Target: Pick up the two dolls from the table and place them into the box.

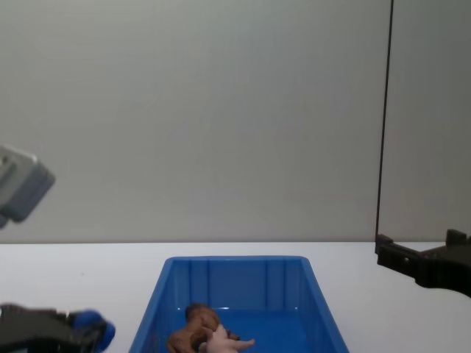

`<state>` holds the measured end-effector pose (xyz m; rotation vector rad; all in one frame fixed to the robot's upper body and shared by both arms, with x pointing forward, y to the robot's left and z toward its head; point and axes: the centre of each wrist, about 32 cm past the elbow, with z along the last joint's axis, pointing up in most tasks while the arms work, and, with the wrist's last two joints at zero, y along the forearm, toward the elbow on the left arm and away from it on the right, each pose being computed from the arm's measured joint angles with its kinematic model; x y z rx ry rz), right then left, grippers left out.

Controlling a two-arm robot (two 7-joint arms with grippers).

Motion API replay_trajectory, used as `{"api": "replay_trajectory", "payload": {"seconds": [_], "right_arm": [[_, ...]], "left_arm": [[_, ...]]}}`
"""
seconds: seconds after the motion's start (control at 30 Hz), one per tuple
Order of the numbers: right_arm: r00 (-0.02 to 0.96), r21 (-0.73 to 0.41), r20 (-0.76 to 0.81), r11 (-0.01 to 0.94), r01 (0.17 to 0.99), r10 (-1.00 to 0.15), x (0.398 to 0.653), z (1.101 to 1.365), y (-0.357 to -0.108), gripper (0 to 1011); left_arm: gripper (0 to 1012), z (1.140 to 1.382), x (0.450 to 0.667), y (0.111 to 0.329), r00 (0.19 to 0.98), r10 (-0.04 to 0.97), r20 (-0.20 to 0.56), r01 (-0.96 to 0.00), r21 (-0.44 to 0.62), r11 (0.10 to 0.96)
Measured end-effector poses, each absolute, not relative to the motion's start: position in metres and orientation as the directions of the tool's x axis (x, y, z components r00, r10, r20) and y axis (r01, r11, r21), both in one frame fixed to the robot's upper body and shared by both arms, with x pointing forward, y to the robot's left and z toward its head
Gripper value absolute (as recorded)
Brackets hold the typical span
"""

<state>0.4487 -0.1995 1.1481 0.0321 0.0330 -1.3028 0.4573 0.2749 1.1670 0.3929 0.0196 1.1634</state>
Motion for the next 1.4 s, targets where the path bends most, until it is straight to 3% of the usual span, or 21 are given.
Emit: {"api": "replay_trajectory", "payload": {"seconds": [0.4, 0.9, 0.97, 1.4], "right_arm": [[0.264, 0.005, -0.043, 0.264, 0.964, -0.963, 0.449, 1.148, -0.199, 1001], [0.264, 0.005, -0.043, 0.264, 0.964, -0.963, 0.449, 1.148, -0.199, 1001], [0.264, 0.005, -0.043, 0.264, 0.964, -0.963, 0.449, 1.148, -0.199, 1001], [0.264, 0.005, -0.043, 0.264, 0.964, -0.963, 0.449, 1.148, -0.199, 1001]], "left_arm": [[165, 1.191, 0.459, 0.271, 0.422, 0.874, 0.242, -0.904, 0.179, 0.388], [97, 1.214, 0.471, 0.265, 0.55, 0.79, 0.272, -0.83, 0.069, 0.554], [111, 1.215, 0.473, 0.264, 0.573, 0.773, 0.273, -0.812, 0.062, 0.58], [516, 1.221, 0.49, 0.255, 0.714, 0.649, 0.262, -0.681, 0.047, 0.73]]}}
